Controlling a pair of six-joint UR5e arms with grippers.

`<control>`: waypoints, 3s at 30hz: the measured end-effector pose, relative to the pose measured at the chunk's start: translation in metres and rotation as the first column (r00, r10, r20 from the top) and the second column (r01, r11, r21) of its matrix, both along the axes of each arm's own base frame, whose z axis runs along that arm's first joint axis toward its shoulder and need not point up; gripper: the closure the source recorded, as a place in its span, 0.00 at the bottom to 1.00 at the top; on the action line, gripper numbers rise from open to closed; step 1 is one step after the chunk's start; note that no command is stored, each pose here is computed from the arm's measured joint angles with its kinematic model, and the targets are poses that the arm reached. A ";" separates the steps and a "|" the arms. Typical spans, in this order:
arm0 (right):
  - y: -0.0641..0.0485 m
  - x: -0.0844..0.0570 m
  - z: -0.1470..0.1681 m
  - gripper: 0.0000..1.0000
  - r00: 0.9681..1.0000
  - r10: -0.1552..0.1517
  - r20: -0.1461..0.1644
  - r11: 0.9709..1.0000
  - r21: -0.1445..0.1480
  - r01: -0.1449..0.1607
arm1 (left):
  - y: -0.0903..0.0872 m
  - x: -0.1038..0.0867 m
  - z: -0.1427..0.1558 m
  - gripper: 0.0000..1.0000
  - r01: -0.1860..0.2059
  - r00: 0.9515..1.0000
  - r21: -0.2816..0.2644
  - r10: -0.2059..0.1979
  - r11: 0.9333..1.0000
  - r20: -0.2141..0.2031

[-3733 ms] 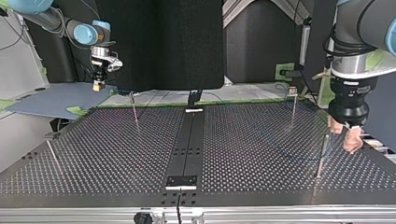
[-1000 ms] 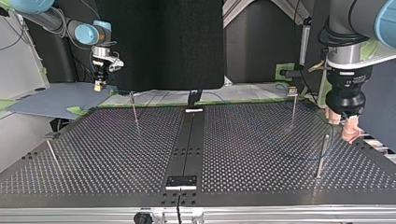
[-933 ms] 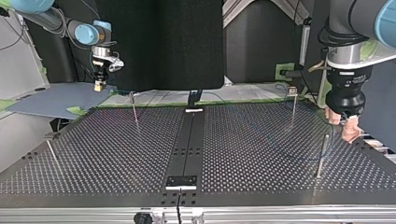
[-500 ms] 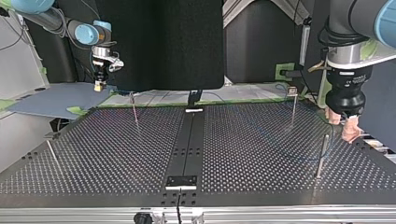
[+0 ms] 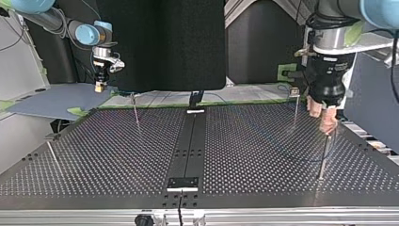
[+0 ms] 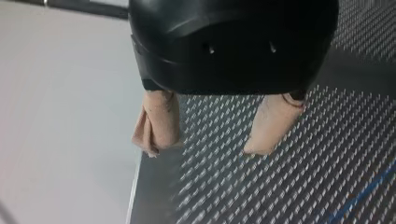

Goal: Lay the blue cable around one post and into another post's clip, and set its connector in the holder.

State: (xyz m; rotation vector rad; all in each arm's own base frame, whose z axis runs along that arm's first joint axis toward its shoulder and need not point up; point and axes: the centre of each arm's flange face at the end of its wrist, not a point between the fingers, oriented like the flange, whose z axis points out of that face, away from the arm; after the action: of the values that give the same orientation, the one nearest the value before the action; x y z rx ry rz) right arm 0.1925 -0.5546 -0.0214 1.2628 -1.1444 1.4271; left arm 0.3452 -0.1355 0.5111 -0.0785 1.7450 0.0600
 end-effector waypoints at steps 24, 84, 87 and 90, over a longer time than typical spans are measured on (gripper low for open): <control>-0.001 -0.002 0.000 1.00 1.000 -0.004 -0.002 1.000 0.003 0.004 | -0.071 0.053 -0.049 0.00 0.004 0.999 -0.174 0.005 0.985 0.049; 0.001 0.000 -0.001 1.00 1.000 -0.002 -0.027 1.000 0.007 0.002 | -0.317 -0.018 -0.333 0.00 0.373 0.916 -0.236 -0.396 0.897 -0.058; 0.001 0.000 -0.001 1.00 1.000 -0.001 -0.030 1.000 0.006 0.002 | -0.328 -0.028 -0.346 0.00 0.407 0.900 -0.244 -0.432 0.880 -0.059; 0.000 -0.001 -0.001 1.00 0.999 -0.004 -0.039 1.000 0.004 0.004 | -0.342 -0.037 -0.355 0.00 0.443 0.880 -0.259 -0.471 0.858 -0.054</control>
State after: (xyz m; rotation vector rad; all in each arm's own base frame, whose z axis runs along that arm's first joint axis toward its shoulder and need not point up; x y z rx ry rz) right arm 0.1911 -0.5541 -0.0224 1.2851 -1.1243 1.3922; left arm 0.3085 -0.4778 0.1558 0.1712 1.8381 -0.5089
